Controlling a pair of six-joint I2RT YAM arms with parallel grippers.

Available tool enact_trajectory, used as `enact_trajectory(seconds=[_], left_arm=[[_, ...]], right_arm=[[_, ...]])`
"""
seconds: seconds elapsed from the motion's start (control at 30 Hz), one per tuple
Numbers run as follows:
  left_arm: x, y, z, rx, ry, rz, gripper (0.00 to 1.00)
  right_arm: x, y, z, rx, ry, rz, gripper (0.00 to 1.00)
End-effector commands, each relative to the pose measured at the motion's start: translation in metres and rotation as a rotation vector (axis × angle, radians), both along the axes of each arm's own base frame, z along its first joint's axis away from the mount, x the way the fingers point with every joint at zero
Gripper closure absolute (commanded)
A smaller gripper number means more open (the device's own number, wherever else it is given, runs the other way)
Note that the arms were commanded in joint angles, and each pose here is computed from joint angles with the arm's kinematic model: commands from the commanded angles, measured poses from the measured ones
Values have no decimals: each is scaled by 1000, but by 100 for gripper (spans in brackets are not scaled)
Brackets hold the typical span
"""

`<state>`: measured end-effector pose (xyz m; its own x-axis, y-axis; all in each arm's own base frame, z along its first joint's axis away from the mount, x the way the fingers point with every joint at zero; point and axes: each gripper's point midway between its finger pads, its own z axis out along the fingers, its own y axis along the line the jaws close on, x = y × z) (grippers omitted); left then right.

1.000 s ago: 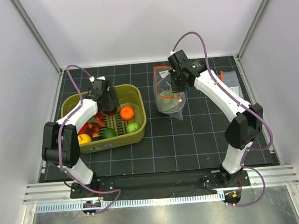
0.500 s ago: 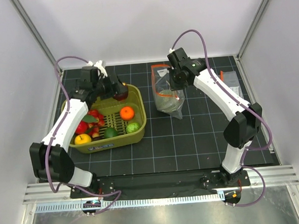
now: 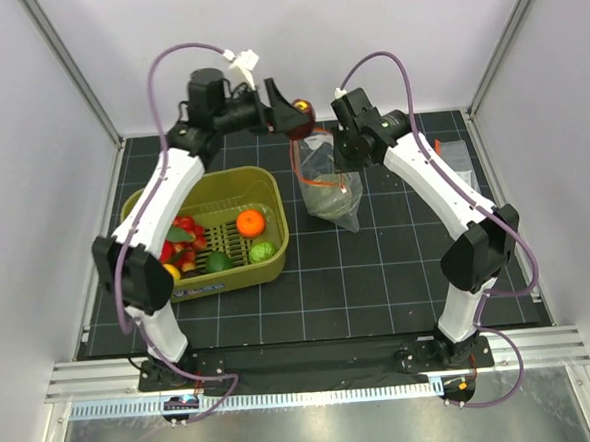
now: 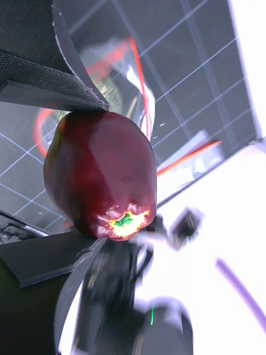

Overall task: Place the food in the zip-top bag and seal the zipper
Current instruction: Place the fake fruit in the zipper food storage bag.

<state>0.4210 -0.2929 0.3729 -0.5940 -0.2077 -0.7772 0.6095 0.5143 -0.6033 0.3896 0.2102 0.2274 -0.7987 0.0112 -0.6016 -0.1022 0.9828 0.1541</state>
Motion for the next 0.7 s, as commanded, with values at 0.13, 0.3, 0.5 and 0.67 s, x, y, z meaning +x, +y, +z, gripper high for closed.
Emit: enact_trajectory(seconds=[0.13,0.3,0.5,0.67], left_arm=[[-16,-52,-51,38,113,-131,80],[-25,-53,-84,92,171,-113,70],[-30,-47,-91,269,169,-38,7],[-43,-15,-77,311,171,112,0]], right_arm=[[-1,-9,53,68,-104,-61,99],[-2,-14,51,126,-74,-85,99],[-9,-24,42,131,-60,-101,99],[-13,-37,34,116,-42,-120,99]])
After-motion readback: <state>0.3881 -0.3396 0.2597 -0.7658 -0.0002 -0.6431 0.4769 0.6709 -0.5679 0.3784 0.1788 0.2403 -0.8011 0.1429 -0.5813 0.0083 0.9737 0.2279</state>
